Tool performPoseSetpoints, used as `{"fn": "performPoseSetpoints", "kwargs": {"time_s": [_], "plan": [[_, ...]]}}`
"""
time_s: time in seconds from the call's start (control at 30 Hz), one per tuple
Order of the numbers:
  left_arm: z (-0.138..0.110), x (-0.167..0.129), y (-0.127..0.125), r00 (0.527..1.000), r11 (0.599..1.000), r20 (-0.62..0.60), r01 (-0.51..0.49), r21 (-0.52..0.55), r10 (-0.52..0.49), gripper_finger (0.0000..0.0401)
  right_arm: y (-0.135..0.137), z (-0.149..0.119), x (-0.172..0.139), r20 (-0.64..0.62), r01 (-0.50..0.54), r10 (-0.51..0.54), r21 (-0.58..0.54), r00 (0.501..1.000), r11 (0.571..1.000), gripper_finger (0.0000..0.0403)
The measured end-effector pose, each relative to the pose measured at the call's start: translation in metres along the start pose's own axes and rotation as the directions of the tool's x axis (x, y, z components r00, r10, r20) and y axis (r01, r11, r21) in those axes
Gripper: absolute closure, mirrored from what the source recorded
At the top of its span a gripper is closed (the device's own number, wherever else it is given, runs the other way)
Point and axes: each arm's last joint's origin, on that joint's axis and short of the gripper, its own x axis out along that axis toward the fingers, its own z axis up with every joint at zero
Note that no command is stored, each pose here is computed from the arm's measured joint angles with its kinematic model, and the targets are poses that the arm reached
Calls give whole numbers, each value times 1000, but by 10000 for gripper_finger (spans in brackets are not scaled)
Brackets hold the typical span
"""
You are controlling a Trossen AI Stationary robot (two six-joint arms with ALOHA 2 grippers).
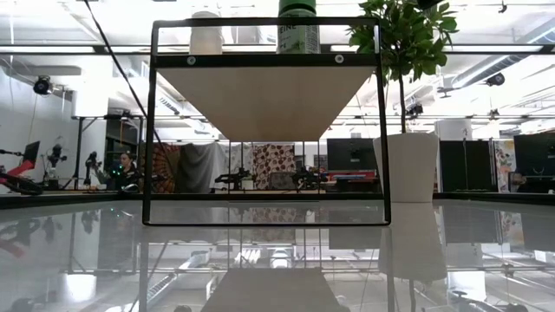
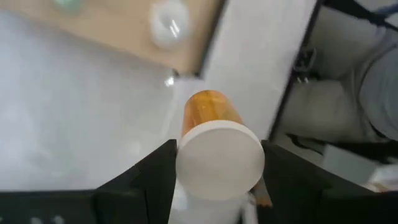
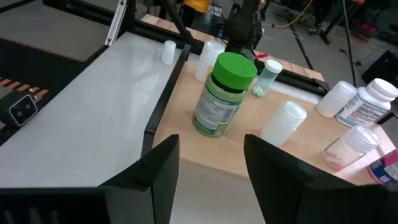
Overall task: Pick and place medicine bottles onto shelf by color
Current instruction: Put the orange pill bottle on the shelf
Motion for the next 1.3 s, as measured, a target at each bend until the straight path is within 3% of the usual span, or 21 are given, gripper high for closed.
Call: {"fn": "performPoseSetpoints", "kwargs": {"time_s": [0.23,0.43,0.8,1.3], "plan": [[15,-22,38,992,994,117,-61,86,51,212,0,2,0,17,3,-3,3,1000,1000,232],[32,-31,72,961,961,199,-223,161,190,212,-1,3,0,27,9,-9,-8,1000,1000,232],[79,-3,124,948,930,88,-317,185,305,212,-1,4,0,33,36,-36,1,999,999,232],[111,43,134,944,908,-36,-304,288,328,211,-2,4,0,32,41,-41,6,999,999,232]]}}
